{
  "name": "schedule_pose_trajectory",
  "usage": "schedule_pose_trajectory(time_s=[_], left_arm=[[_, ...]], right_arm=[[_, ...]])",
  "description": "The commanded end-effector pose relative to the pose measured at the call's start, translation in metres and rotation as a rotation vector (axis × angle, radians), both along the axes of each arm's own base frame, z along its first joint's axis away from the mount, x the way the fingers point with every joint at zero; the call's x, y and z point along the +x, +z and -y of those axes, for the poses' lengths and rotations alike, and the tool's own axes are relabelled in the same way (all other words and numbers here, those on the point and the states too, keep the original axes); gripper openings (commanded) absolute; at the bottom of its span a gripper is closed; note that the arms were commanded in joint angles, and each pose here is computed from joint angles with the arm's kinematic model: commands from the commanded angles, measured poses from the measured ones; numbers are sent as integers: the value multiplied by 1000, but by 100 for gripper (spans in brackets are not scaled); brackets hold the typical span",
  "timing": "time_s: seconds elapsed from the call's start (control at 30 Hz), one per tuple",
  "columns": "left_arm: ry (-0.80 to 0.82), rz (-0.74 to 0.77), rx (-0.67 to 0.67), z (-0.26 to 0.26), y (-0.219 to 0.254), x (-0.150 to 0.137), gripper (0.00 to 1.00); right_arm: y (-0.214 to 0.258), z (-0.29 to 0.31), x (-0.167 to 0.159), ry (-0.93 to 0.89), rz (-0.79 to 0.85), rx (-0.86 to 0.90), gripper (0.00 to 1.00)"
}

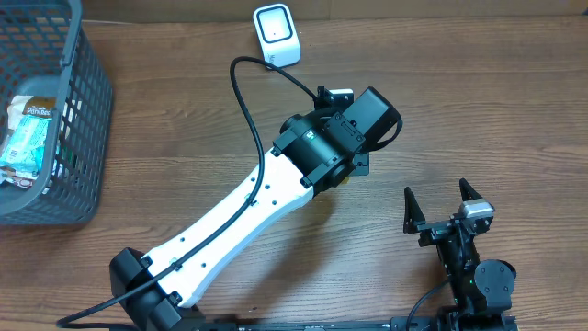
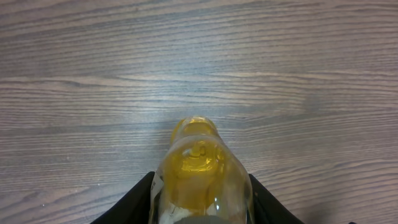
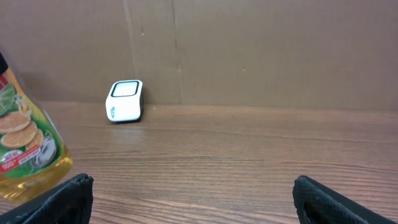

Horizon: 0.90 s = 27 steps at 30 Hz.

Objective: Scan the item barcode
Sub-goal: 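Carry the bottle with the left gripper toward the table center, then lower the bottle upright onto the table near the right gripper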

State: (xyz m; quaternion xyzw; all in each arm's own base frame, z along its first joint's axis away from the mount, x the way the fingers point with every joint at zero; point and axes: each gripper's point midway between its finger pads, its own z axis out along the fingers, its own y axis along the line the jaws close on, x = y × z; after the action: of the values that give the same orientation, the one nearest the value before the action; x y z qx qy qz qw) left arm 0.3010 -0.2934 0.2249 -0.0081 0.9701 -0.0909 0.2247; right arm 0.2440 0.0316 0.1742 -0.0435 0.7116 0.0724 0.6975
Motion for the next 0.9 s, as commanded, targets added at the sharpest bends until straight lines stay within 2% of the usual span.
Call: schedule_pose_trajectory(time_s=[0.0, 0.4, 0.87], left_arm=[[15, 26, 0, -1, 4, -1, 39], [-2, 1, 30, 6, -9, -4, 41], [35, 8, 74, 6, -25, 5, 43]], right_arm=[[-2, 0, 0, -1, 3, -5, 100], [-2, 0, 0, -1, 3, -5, 100], [-2, 0, 0, -1, 3, -5, 100]])
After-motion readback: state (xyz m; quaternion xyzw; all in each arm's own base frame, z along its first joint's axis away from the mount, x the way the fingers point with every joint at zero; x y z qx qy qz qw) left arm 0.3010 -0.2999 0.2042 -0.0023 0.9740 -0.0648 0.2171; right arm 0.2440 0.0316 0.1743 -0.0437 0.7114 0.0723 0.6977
